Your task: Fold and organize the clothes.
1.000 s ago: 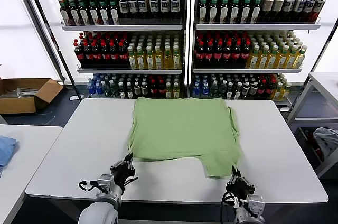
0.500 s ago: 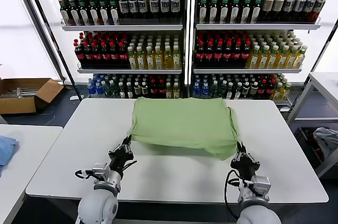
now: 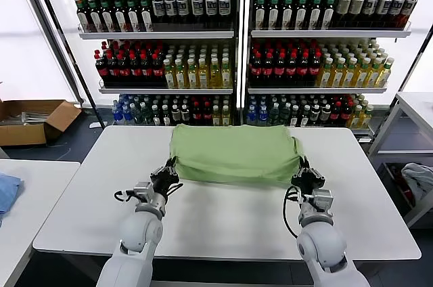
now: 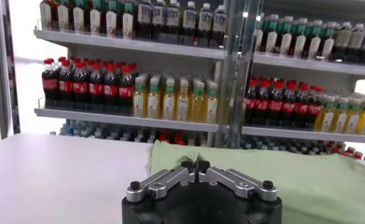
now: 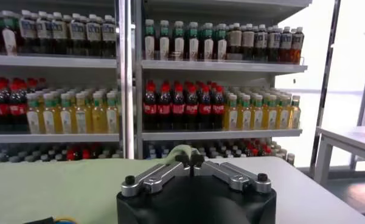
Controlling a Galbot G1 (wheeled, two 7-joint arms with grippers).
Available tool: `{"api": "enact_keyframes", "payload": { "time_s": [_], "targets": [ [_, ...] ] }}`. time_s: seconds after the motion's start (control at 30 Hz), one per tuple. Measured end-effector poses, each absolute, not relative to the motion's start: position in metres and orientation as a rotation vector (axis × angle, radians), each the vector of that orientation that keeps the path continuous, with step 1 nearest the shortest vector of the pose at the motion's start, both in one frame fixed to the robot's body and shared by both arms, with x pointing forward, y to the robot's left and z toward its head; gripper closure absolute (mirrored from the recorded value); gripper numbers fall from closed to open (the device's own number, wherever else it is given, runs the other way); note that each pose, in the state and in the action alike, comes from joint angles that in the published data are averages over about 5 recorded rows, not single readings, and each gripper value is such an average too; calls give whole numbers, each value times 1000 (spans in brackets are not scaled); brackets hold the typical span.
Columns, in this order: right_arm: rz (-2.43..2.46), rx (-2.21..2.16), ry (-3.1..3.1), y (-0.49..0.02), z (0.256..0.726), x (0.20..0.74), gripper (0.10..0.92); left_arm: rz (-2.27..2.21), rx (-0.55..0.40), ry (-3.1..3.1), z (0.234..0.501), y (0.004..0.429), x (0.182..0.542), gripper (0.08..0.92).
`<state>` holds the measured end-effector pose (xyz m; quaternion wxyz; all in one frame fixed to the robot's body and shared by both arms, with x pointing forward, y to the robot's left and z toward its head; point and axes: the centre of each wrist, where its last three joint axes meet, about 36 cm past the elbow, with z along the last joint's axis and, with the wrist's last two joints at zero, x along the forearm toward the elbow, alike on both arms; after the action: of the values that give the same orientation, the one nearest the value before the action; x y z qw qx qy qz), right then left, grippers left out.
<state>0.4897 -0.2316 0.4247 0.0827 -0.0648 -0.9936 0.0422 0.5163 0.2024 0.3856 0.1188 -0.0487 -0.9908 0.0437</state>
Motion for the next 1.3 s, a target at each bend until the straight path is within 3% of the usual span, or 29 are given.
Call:
{"api": "enact_keyframes", "payload": {
  "time_s": [0.3,0.47,0.77,1.1,1.3],
  "targets": [
    [159,-172,-2911,-230,419,524,916,96,-129,-2858,377,206,548,916],
    [173,-164,-2863,-230,413,535,816,93,-124,-2837,375,204,560,887],
    [-24,-212,-2870,-222,423,553,556,104,-90,-2813,376,203,567,612],
    [-145,-296,-2898,-219,437,543,272,60,-73,-2812,392,203,550,317],
    [-67,-332,-2886,-226,431,517,202,2,-82,-2797,391,202,532,188]
  ]
}}
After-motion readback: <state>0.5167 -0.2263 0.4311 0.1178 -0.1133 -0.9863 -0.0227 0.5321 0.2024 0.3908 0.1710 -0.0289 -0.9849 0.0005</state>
